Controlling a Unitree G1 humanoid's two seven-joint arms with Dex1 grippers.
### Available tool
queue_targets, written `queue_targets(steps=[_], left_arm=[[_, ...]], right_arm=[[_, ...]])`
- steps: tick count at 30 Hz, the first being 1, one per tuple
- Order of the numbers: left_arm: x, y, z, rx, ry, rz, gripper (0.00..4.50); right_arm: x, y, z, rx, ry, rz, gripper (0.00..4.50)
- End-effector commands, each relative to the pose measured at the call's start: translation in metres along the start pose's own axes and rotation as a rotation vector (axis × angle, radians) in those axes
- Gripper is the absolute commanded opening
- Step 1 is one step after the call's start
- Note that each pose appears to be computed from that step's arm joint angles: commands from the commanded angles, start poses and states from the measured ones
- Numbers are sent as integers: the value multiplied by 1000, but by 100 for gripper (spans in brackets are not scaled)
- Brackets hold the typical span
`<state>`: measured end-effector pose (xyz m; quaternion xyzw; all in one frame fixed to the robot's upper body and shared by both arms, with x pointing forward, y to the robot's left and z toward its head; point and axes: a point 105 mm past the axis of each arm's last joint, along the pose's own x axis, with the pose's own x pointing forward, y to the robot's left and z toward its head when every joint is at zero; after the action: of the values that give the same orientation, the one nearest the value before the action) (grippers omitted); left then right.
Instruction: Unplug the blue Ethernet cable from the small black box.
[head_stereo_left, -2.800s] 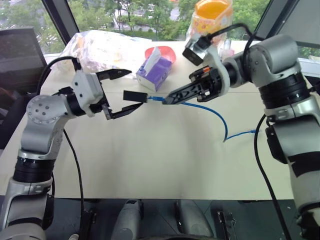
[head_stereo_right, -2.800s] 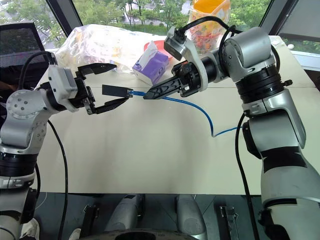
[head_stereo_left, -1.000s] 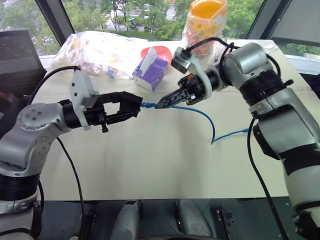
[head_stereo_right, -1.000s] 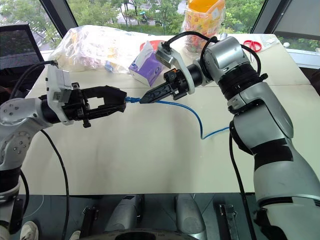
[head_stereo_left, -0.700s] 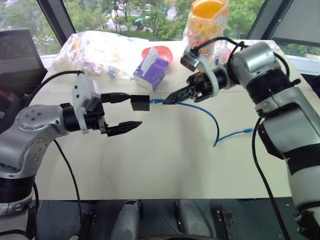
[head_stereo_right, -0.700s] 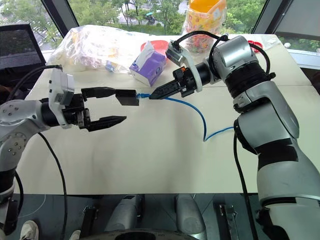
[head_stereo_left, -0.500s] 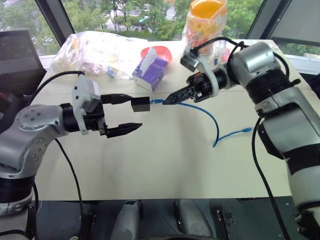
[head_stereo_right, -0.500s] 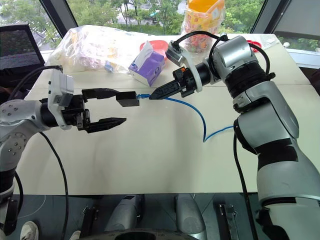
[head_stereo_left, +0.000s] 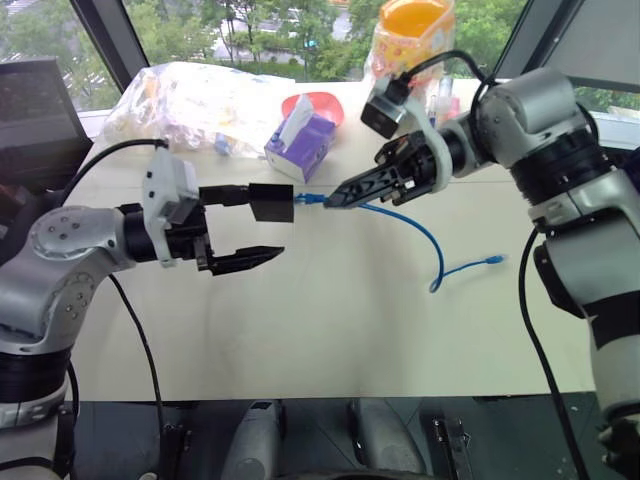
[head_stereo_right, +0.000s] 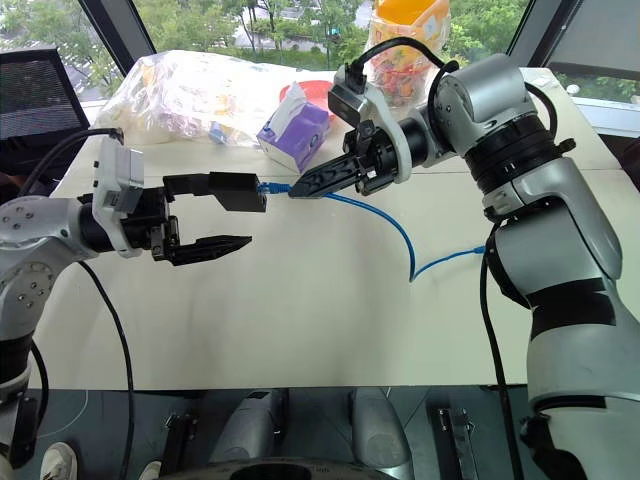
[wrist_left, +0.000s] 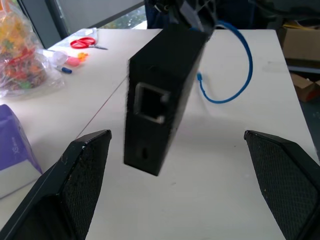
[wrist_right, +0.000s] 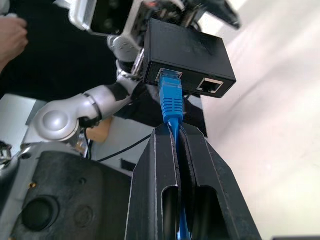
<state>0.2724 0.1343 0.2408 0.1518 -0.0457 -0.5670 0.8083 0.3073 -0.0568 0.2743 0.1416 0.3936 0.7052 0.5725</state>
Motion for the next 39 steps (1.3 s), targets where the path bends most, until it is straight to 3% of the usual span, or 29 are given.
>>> queue_targets(steps=[1,5,7,14,20,28,39], left_arm=[[-1,4,17,44,-50,13,314],[1,3,21,43,-63,8,115],[2,0,22,38,-74,-5,46],[2,-10,21,15,-54,-36,48],[3,-12,12,32,-16,-25,48],[-2,-2,-11,279,-21,78,48],[-13,-9,-38,274,-23,54,48]], right_arm=[[2,11,2,-36,19,31,0],[4,8,-3,-20,34,30,0],[5,7,-5,-14,42,31,0],[7,-3,-11,3,54,13,0],[8,-9,-15,-91,74,-4,0],[4,-18,-16,-150,69,-48,0],[7,-22,-21,-285,88,-113,0]])
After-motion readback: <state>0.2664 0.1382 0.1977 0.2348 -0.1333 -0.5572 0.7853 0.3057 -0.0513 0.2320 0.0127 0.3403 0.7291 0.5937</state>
